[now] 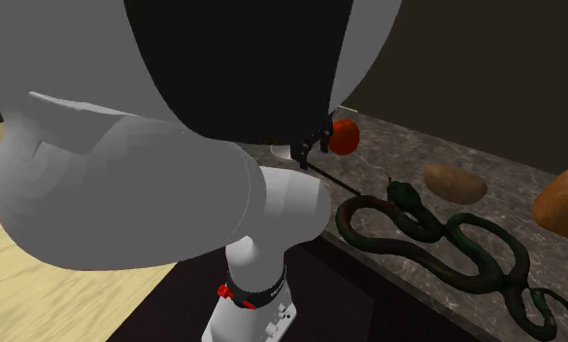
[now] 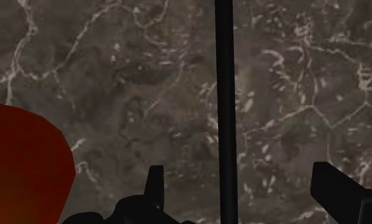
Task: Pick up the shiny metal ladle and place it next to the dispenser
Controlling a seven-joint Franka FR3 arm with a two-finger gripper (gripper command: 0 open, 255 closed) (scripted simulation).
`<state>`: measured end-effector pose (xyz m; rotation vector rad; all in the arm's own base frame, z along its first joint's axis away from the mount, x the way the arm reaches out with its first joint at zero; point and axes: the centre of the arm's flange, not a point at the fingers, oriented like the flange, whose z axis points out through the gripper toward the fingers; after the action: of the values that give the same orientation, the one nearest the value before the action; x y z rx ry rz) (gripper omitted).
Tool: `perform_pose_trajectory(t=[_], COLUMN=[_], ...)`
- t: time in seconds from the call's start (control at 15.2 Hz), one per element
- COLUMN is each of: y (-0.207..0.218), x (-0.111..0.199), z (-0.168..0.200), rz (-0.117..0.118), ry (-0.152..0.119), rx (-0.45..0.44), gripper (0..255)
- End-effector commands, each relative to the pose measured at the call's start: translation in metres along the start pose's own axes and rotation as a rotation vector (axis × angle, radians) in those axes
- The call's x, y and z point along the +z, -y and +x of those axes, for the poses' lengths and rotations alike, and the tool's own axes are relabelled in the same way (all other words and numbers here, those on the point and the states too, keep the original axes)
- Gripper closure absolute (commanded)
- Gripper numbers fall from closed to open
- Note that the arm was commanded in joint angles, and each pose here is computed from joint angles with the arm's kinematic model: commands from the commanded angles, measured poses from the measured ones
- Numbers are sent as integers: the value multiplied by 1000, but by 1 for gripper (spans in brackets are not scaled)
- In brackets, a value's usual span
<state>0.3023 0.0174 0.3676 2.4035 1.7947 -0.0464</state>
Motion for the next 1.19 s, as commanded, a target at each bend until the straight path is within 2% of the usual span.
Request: perform_pose_trajectory(t=[0.0,0.33,0.79,0.86,1.12], y=[1,1,1,1,1], x=[10,35,35,35,34], z=[2,2,2,2,2], rz=[-4,-4,-4,-4,-4], ry=[0,0,0,0,0], rx=[-19,-19,-19,-19,-19], gripper=[0,0,0,255,255])
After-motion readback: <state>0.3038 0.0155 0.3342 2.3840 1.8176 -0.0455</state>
